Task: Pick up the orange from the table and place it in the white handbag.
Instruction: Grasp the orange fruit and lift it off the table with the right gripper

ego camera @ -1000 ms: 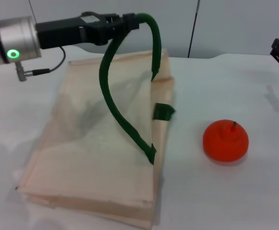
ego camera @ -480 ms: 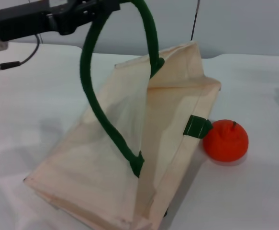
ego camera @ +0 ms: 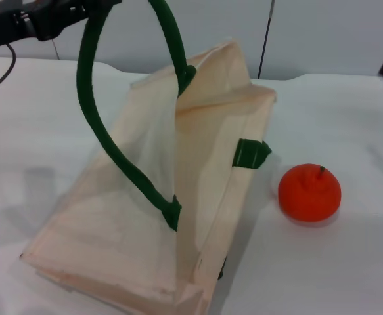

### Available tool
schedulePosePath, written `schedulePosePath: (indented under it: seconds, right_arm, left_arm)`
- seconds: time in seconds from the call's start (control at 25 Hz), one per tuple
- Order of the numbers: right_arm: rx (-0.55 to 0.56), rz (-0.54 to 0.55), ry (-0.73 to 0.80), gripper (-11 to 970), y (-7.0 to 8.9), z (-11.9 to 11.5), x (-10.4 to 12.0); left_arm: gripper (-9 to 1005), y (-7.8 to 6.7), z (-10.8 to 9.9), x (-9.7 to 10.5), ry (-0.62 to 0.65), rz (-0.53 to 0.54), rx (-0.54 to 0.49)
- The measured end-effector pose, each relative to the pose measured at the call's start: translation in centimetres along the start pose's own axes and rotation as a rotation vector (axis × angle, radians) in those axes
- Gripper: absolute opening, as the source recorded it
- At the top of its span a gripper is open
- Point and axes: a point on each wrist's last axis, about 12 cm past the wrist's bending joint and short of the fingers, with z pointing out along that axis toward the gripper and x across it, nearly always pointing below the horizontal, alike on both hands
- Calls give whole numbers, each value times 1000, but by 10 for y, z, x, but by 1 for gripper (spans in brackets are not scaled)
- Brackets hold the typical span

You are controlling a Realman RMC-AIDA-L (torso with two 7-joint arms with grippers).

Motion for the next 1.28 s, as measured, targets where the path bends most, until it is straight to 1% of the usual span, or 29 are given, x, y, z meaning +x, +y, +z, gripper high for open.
schedulePosePath:
  seconds: [0.08, 0.16, 0.28, 0.4, 0.56, 0.76, 1.0, 1.28]
  right_arm:
    - [-83, -36, 57, 888, 5, 0, -1]
    - [-161, -75, 130, 888, 13, 5, 3]
    - [-211, -102, 193, 888, 21, 11, 9]
    - [-236, -120, 238, 889, 26, 14, 15]
    - [-244, -140, 346, 874, 29, 19, 27]
    - [-298, -169, 427, 848, 37, 24, 34]
    - [-320, -178, 533, 818, 40, 23, 43]
    - [-341, -165, 581, 782, 42, 21, 46]
  left_arm:
    - [140, 0, 0, 0, -3, -1, -4]
    - [140, 1, -1, 0, -4, -1, -8]
    - [140, 1, 1, 0, -5, 0, -5]
    - [140, 1, 3, -1, -7, 1, -3]
    - [140, 3, 1, 1, -5, -6, -27]
    - [140, 5, 3, 3, -1, -21, -45]
    - [140, 5, 3, 5, 1, -25, -50]
    - [140, 5, 3, 5, 2, -28, -51]
